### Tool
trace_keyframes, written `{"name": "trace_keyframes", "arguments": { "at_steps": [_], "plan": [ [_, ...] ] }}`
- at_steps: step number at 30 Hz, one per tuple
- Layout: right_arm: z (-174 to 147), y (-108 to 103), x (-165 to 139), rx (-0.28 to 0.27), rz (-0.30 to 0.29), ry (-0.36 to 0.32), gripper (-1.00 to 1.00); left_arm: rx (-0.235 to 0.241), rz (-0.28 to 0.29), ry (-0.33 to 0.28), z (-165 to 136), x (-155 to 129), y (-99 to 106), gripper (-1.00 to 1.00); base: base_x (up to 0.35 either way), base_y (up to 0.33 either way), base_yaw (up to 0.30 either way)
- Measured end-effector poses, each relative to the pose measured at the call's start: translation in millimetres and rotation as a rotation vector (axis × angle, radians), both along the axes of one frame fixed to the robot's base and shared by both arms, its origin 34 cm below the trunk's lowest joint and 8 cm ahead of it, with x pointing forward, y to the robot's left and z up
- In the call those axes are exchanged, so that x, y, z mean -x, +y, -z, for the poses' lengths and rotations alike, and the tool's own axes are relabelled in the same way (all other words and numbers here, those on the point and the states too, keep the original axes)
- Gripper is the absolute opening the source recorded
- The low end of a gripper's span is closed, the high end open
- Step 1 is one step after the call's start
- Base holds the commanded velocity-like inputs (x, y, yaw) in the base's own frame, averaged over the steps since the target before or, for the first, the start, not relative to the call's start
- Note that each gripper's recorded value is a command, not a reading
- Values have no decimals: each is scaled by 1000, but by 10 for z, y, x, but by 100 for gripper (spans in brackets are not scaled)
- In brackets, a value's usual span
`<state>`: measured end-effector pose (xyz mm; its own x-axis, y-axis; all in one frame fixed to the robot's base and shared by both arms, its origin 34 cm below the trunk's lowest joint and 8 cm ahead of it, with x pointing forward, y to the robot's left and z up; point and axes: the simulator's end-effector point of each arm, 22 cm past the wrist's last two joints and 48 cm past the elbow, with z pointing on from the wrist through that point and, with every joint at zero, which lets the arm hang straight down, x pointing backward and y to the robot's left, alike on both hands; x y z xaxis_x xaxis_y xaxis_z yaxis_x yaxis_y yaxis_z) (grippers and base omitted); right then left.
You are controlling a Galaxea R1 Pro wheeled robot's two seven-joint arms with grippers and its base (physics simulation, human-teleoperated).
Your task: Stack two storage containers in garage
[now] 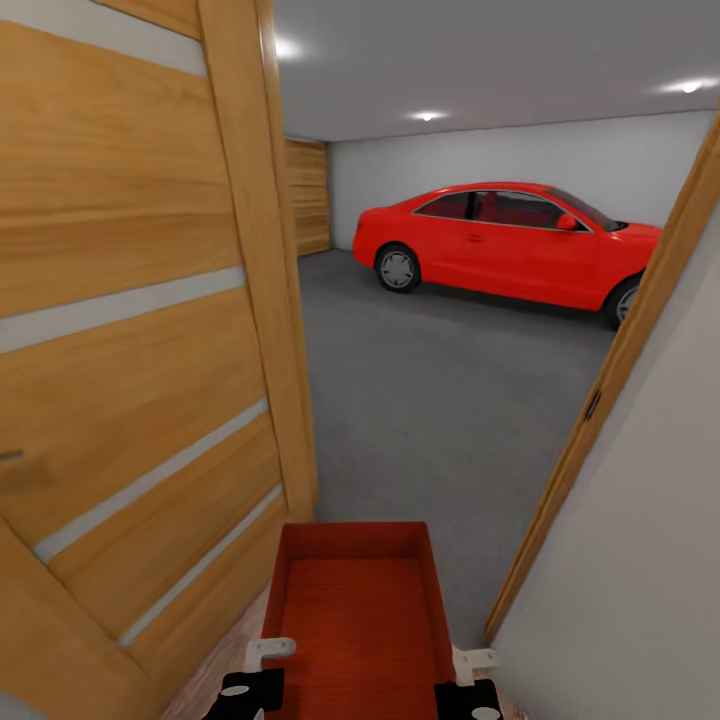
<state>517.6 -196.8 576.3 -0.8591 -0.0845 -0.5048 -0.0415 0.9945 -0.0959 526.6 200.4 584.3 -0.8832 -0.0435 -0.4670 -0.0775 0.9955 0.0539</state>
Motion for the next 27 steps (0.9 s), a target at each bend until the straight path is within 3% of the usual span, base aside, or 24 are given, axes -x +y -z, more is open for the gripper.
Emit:
{"name": "trace_keyframes", "arguments": {
  "at_steps": [15,27],
  "plan": [
    [0,1,3,-1,0,0,-100,-1,0,0,-1,2,1,-100,117,275,-208],
    [1,-1,2,0,0,0,-100,0,0,0,0,1,-1,-100,10,20,-209]
  ]
}}
